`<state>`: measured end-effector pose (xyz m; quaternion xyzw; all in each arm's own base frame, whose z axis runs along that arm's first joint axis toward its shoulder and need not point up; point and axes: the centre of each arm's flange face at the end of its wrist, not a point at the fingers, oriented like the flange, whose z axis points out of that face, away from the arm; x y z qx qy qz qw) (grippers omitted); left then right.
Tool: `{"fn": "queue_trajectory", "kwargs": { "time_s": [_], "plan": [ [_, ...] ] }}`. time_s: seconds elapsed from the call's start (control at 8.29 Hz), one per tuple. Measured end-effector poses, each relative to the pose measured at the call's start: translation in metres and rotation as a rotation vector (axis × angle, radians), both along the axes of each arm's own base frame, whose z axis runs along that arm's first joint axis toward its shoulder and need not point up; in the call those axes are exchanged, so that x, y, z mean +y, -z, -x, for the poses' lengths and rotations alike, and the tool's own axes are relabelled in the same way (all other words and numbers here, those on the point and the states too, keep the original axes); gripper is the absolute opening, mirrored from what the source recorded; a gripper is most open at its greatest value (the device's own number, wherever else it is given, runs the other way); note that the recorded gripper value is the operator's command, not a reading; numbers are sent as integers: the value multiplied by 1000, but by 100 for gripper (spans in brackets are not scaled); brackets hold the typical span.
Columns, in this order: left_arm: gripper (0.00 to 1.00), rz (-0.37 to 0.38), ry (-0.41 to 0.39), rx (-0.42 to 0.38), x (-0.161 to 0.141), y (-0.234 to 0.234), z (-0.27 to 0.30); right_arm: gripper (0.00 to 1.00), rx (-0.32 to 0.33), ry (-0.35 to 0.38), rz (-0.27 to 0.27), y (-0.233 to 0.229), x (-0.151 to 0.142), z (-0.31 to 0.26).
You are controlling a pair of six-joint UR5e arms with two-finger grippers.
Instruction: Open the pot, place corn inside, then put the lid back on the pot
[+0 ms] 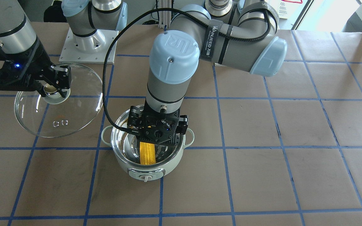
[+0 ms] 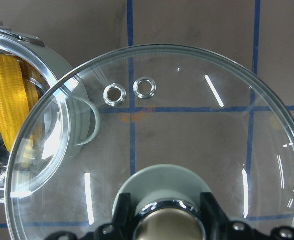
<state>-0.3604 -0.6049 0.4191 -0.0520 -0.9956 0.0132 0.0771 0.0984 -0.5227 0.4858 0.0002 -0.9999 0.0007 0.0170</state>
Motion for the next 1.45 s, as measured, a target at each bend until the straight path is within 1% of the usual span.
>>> {"fn": "queue_trajectory", "kwargs": {
  "time_s": [0.12,0.24,0.36,0.48,0.6,0.72,0.84,0.96,1.09,1.21,1.45],
  "plan": [
    [95,27,2,3,-2,-28,-34,15,0,1,3,1,0,-8],
    [95,51,-4,2,-4,-56,-78,15,-2,21,14,1,1,-21],
    [95,82,-26,-2,-6,-82,-125,15,-5,48,30,3,2,-47],
    [95,123,-54,-17,-4,-109,-169,15,-10,65,51,9,5,-87],
    [95,168,-73,-46,4,-134,-200,15,-15,83,75,18,10,-131],
    [95,199,-61,-69,13,-151,-217,15,-21,101,94,27,12,-165],
    [95,215,-49,-85,17,-158,-225,15,-27,120,106,35,12,-186],
    [95,215,-40,-94,19,-157,-230,15,-29,132,111,41,11,-196],
    [95,207,-27,-98,21,-151,-234,12,-28,139,108,48,9,-201],
    [95,204,-23,-100,21,-144,-238,10,-23,145,94,58,5,-205],
    [95,237,-34,-101,16,-137,-241,10,-12,189,59,84,1,-215]
  ]
}}
